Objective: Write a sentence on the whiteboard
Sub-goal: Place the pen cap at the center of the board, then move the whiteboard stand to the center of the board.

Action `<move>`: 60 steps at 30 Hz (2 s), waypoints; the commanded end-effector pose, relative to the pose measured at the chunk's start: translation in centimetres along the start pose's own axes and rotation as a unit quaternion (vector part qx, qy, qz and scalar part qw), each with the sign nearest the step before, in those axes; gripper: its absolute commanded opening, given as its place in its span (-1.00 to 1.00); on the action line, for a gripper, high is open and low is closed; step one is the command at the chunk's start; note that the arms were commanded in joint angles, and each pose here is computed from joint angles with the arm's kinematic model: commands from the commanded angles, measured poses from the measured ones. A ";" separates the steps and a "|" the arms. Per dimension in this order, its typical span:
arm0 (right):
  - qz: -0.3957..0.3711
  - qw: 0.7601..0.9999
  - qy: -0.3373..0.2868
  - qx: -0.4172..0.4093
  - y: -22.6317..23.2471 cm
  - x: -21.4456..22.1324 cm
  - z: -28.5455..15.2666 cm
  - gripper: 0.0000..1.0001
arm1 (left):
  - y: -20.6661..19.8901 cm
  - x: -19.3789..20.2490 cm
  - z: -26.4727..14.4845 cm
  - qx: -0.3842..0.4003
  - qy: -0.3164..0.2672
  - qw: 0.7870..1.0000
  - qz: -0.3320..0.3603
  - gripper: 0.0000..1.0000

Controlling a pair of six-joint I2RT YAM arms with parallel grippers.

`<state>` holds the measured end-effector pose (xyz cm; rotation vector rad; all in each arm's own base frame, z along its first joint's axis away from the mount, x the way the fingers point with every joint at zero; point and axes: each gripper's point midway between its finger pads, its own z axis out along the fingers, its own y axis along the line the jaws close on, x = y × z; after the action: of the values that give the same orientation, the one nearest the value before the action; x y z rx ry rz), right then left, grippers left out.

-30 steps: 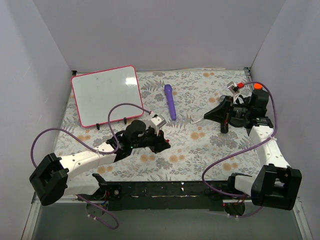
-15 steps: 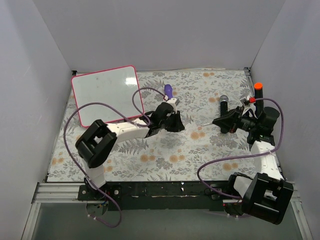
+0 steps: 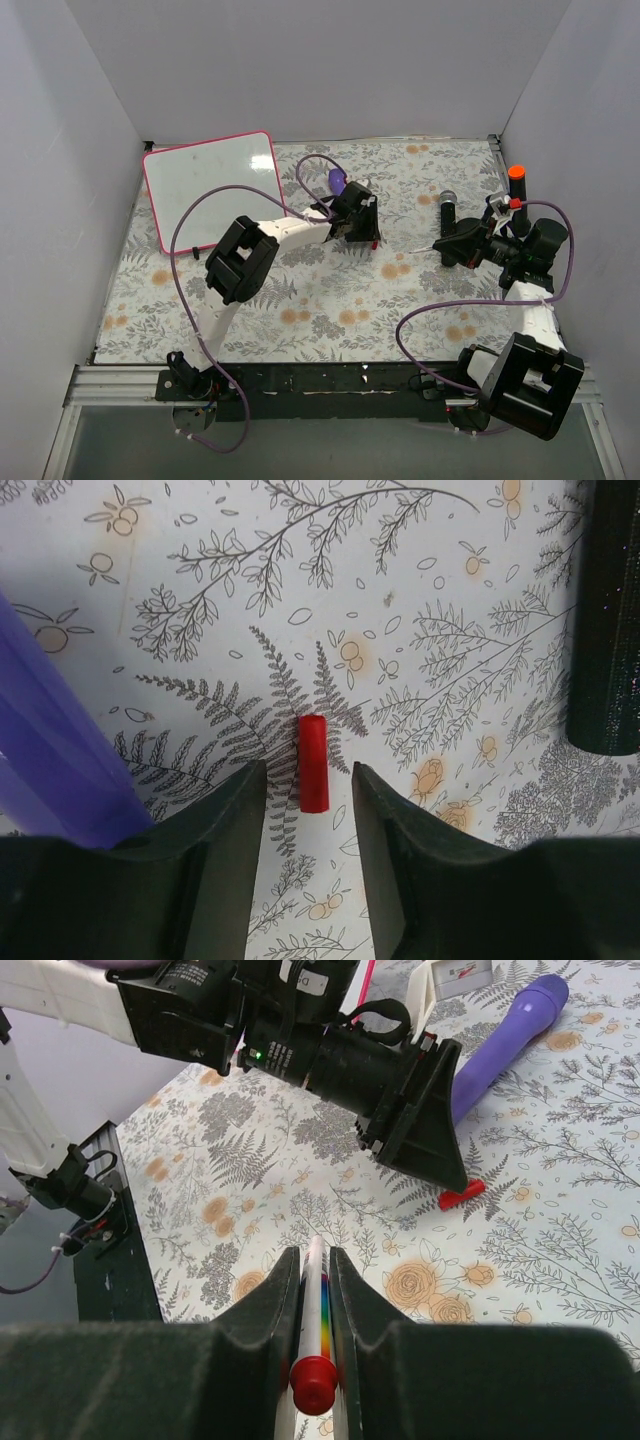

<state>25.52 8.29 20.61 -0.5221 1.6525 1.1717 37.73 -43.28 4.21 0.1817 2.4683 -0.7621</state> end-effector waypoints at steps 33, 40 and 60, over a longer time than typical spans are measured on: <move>-0.048 0.998 0.006 -0.044 0.9 -0.3 -0.1 -0.97 | 21.7 -15.4 -37.3 -0.045 -0.310 0.947 -0.071 0.89; -0.044 0.998 0.007 -0.046 0.9 -0.3 -0.1 -0.97 | 31.2 -17.0 -37.8 -0.183 -0.309 0.928 -0.101 0.92; -0.021 0.998 0.013 -0.065 1.0 -0.3 0.4 -0.97 | 43.7 -16.1 -37.9 -0.264 -0.319 0.901 -0.125 0.96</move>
<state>25.08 8.91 19.88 -0.5902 1.6327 1.2508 44.98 13.66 17.23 -0.5855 2.0047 -0.2213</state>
